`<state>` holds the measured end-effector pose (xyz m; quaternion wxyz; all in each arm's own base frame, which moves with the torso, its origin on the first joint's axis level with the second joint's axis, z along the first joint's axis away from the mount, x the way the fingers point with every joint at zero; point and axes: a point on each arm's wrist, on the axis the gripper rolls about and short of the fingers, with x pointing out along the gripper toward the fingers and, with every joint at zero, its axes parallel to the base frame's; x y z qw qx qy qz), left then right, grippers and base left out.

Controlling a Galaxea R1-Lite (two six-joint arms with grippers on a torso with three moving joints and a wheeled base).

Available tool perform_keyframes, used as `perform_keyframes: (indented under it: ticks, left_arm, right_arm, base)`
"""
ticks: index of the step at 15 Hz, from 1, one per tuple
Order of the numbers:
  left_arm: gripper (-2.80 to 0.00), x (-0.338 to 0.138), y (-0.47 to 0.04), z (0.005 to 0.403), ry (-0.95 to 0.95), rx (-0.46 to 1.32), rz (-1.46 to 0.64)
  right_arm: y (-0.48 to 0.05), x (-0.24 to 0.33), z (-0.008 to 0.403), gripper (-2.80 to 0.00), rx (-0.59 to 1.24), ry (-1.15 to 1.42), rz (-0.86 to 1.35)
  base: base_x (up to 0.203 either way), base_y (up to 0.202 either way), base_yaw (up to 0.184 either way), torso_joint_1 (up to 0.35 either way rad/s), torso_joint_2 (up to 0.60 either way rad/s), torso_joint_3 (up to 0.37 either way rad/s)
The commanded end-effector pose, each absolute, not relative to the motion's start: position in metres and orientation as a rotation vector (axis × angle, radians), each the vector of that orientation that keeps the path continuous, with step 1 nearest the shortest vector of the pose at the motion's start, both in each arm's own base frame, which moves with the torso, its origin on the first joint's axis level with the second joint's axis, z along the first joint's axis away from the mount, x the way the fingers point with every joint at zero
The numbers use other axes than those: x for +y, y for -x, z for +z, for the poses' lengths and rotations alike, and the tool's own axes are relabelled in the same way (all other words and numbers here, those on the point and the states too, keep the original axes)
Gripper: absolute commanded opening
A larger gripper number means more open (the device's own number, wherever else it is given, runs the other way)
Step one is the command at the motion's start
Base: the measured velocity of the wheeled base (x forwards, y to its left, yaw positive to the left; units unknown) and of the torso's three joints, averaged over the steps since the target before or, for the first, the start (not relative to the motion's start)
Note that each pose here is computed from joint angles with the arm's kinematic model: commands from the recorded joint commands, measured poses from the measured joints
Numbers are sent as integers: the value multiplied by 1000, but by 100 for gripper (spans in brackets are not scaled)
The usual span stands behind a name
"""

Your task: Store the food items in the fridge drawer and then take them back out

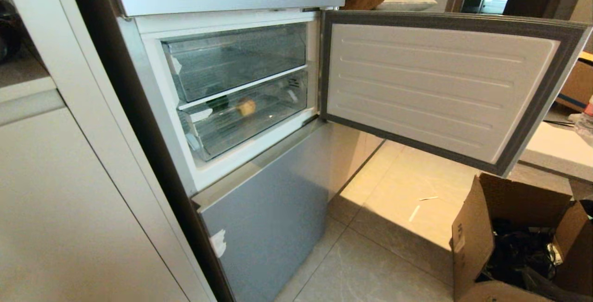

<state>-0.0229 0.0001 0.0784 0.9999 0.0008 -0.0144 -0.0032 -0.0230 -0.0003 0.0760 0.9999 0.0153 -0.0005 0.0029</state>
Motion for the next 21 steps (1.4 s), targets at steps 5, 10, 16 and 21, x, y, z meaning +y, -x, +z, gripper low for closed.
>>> perform_keyframes:
  ticks: [5, 10, 16, 21]
  left_arm:
    - [-280, 0, 22, 75, -2, -18, -6]
    - [-280, 0, 22, 75, -2, -18, -6]
    - [-280, 0, 22, 75, -2, -18, -6]
    - [-280, 0, 22, 75, -2, -18, -6]
  right_arm:
    - [23, 0, 76, -280, 2, -32, 6]
    - [23, 0, 76, -280, 2, -29, 5]
    - [23, 0, 76, -280, 2, -32, 5]
    - [23, 0, 76, -280, 2, -34, 5]
  base:
    - [0, 0, 0, -89, 241, 152]
    - [0, 0, 0, -3, 7, 5]
    - [2, -4, 120, -1, 5, 3]
    - [0, -8, 172, 5, 5, 1]
